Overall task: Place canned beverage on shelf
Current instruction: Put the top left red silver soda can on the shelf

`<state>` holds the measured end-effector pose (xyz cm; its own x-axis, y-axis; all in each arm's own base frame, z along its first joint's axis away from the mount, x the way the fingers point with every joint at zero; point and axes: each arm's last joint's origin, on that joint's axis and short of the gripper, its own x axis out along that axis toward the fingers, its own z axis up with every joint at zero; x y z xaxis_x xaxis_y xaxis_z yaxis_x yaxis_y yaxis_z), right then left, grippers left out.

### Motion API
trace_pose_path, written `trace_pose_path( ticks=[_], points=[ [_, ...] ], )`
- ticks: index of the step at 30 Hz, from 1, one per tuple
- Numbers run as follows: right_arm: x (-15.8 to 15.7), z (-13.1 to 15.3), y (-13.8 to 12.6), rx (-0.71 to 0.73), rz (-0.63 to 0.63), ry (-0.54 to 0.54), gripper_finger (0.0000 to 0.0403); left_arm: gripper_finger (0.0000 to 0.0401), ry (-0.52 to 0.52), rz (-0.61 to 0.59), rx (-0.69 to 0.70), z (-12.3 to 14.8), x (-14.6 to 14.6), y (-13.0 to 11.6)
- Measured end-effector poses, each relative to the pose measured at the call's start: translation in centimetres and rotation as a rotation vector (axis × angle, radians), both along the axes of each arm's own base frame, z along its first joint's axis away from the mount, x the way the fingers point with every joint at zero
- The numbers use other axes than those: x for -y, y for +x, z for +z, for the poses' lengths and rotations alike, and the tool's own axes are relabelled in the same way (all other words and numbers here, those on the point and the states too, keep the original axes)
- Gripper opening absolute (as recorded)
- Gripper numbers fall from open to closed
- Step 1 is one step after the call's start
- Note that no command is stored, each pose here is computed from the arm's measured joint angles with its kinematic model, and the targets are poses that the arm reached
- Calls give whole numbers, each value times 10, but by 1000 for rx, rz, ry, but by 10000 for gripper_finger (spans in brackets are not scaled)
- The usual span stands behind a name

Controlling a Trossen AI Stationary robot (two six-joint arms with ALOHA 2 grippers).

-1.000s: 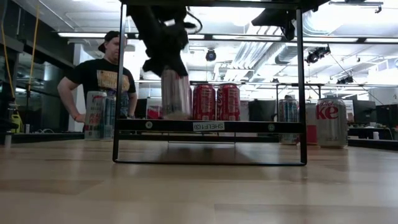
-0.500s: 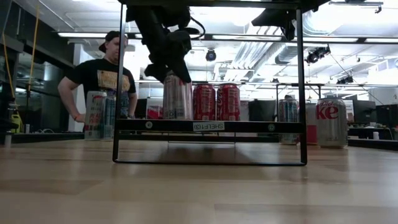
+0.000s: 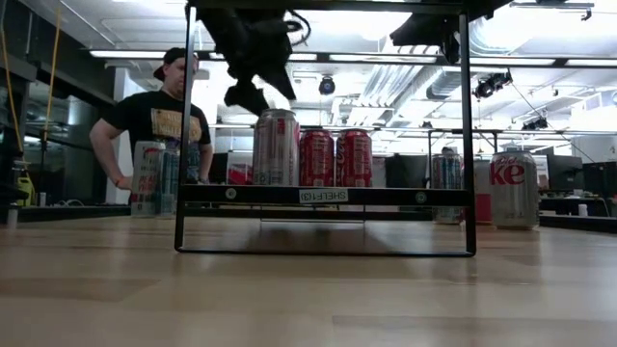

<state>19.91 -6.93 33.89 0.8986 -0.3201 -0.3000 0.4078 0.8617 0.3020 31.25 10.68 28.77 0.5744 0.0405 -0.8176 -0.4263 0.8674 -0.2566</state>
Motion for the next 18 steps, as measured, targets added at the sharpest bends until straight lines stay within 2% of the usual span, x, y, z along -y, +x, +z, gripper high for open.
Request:
trace_pose_path(
  ticks=[3, 5, 9, 13, 18],
  points=[
    [0, 2, 1, 53, -25, 73, 98, 298, -28, 23, 39, 22, 0, -14],
    [-2, 4, 5, 88, -18, 97, 142, 298, -17, 43, 114, 44, 1, -26],
    [-7, 3, 27, 141, 26, 136, 225, 298, 70, 120, 274, 86, 4, -60],
    [-9, 4, 64, 32, 60, 179, 275, 298, 183, 213, 421, 122, 10, -99],
    [-4, 6, 119, -189, 67, 180, 290, 298, 251, 328, 531, 146, 17, -136]
  ],
)
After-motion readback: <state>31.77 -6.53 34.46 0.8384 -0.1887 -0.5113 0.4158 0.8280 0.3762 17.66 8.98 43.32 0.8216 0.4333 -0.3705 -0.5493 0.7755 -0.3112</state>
